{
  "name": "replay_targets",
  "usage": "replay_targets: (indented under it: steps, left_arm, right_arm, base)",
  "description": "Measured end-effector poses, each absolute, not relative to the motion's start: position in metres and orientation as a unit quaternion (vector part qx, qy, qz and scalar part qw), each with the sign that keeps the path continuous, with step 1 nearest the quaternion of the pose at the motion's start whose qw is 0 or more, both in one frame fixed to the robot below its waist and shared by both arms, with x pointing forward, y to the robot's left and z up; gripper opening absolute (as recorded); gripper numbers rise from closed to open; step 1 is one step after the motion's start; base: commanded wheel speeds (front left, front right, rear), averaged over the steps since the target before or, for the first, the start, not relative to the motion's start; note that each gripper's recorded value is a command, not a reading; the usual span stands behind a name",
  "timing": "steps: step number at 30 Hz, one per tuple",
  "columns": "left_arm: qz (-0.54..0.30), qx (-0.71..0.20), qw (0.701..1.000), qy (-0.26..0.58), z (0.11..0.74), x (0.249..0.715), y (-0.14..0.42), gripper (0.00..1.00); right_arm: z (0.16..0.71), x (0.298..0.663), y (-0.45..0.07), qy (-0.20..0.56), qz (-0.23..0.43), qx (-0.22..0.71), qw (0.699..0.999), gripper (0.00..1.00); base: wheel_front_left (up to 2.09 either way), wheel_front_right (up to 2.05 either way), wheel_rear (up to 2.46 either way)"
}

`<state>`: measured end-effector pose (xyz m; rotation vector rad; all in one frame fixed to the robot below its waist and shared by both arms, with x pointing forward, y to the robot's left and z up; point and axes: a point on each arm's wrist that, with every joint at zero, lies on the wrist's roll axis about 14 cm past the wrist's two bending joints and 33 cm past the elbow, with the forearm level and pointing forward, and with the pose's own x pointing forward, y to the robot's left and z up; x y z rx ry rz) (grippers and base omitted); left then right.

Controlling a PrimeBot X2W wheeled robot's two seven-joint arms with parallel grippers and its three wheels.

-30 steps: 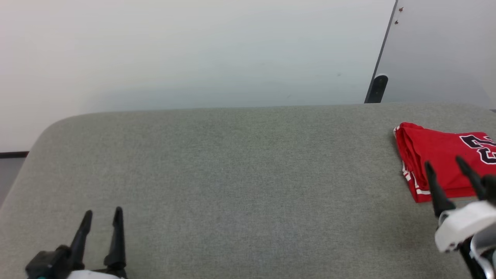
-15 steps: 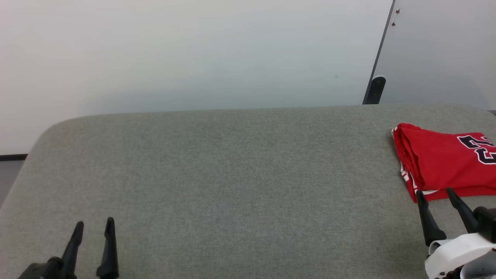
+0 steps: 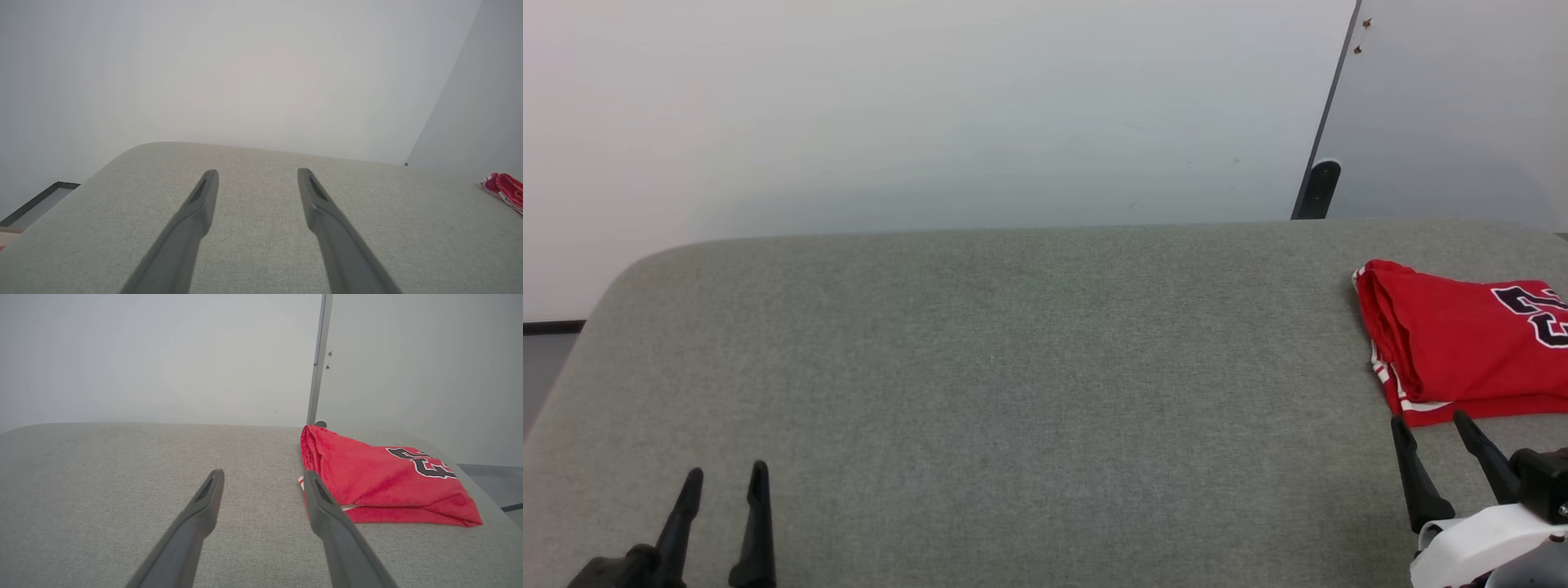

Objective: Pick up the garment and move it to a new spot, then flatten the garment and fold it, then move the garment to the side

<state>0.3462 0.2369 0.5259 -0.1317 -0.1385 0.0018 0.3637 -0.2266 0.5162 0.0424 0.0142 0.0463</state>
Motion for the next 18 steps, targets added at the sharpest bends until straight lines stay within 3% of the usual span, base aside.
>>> replay_targets:
  steps: [4, 5, 18]
  left_arm:
    - [-0.001, -0.066, 0.995, -0.071, 0.527, 0.346, 0.236, 1.00]
    - [-0.001, -0.065, 0.995, -0.072, 0.528, 0.346, 0.236, 0.00]
    - [0.019, -0.140, 0.990, -0.012, 0.489, 0.337, 0.228, 0.00]
  right_arm:
    - [0.516, 0.364, -0.226, 0.008, 0.024, 0.023, 0.999, 1.00]
    - [0.515, 0.364, -0.226, 0.009, 0.024, 0.023, 0.999, 0.00]
    - [0.473, 0.349, -0.220, 0.072, 0.010, 0.097, 0.993, 0.00]
  base:
    - [0.00, 0.00, 0.00]
    - [0.00, 0.00, 0.00]
    - [0.00, 0.00, 0.00]
